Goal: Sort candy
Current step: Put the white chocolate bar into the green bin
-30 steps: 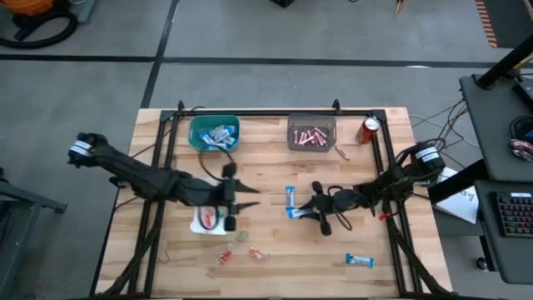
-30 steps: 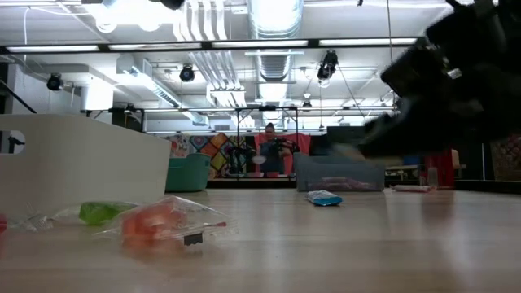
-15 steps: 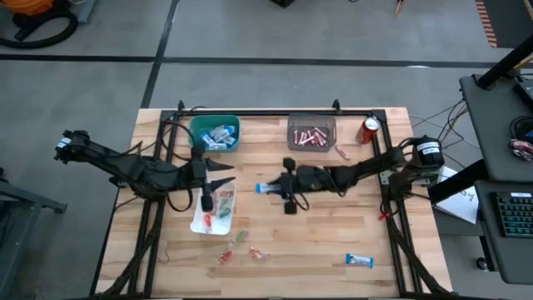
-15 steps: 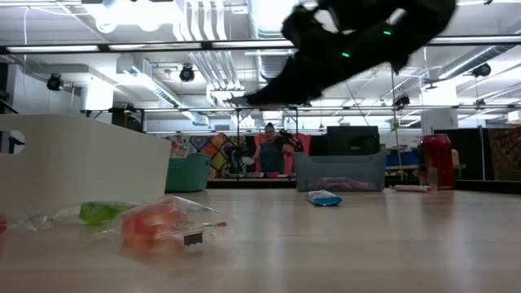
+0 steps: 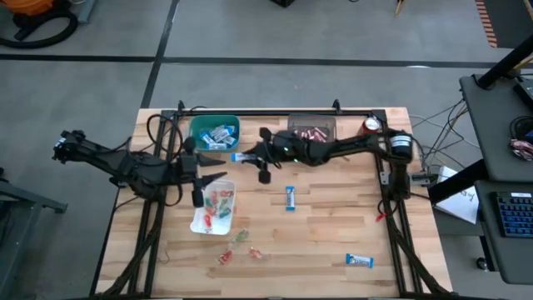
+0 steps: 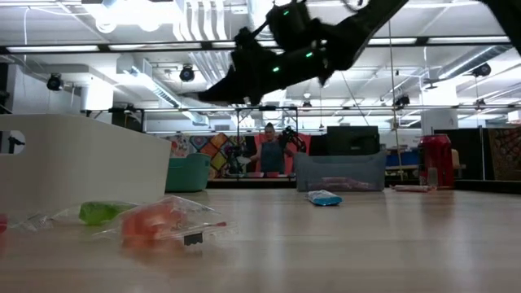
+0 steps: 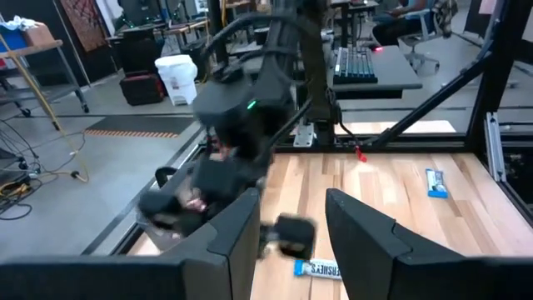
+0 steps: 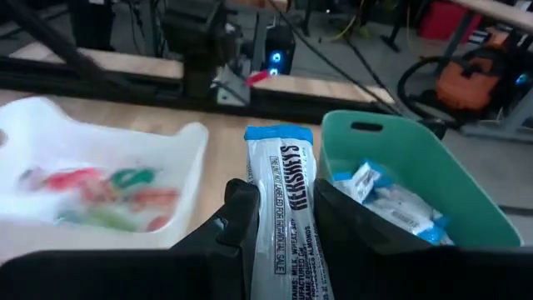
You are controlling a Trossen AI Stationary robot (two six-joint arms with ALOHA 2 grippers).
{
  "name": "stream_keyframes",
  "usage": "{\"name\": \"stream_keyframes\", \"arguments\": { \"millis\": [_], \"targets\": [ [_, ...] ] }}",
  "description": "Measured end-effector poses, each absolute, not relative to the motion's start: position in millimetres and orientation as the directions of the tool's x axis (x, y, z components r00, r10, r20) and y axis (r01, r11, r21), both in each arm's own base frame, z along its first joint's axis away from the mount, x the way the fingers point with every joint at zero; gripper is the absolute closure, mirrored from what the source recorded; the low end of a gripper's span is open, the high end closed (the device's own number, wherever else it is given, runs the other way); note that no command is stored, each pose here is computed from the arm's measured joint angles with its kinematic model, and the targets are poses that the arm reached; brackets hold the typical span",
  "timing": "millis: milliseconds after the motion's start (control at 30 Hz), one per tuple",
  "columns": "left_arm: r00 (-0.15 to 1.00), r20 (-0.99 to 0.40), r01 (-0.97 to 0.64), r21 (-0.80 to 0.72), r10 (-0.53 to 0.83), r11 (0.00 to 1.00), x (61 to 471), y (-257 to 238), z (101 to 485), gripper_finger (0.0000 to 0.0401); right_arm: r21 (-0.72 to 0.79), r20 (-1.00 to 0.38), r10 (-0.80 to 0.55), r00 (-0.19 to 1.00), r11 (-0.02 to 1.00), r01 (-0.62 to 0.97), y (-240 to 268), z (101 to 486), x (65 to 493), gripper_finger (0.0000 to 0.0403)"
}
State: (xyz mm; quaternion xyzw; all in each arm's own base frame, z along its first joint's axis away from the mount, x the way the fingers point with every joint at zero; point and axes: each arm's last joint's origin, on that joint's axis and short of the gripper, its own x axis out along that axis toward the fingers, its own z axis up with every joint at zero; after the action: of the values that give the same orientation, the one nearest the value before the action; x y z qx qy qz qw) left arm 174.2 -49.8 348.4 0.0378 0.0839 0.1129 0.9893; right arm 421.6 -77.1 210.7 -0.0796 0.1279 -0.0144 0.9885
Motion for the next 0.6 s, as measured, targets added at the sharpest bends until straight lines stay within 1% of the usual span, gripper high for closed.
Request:
{"name": "stream_keyframes", "arguments": {
  "millis": [233,333,533,600],
  "targets": [
    [0.961,-0.158,-0.216,0.087,0.227,0.973,164,-46,351,0.0278,-0.130,-0.212,-0.038,0.977,0.991,0.010,-116,200,463,0.0314],
    [0.961,-0.158,-0.218,0.074,0.227,0.973,158,-44,352,0.0278,-0.126,-0.199,-0.055,0.979,0.992,0.030,-130,193,478,0.0314],
    [0.961,-0.162,-0.219,0.060,0.226,0.974,151,-41,353,0.0278,-0.078,-0.172,-0.104,0.980,0.993,0.092,-158,185,497,0.0314],
    [0.960,-0.168,-0.218,0.058,0.225,0.974,150,-41,353,0.0278,-0.056,-0.184,-0.121,0.976,0.992,0.112,-167,183,500,0.0314]
  ]
}}
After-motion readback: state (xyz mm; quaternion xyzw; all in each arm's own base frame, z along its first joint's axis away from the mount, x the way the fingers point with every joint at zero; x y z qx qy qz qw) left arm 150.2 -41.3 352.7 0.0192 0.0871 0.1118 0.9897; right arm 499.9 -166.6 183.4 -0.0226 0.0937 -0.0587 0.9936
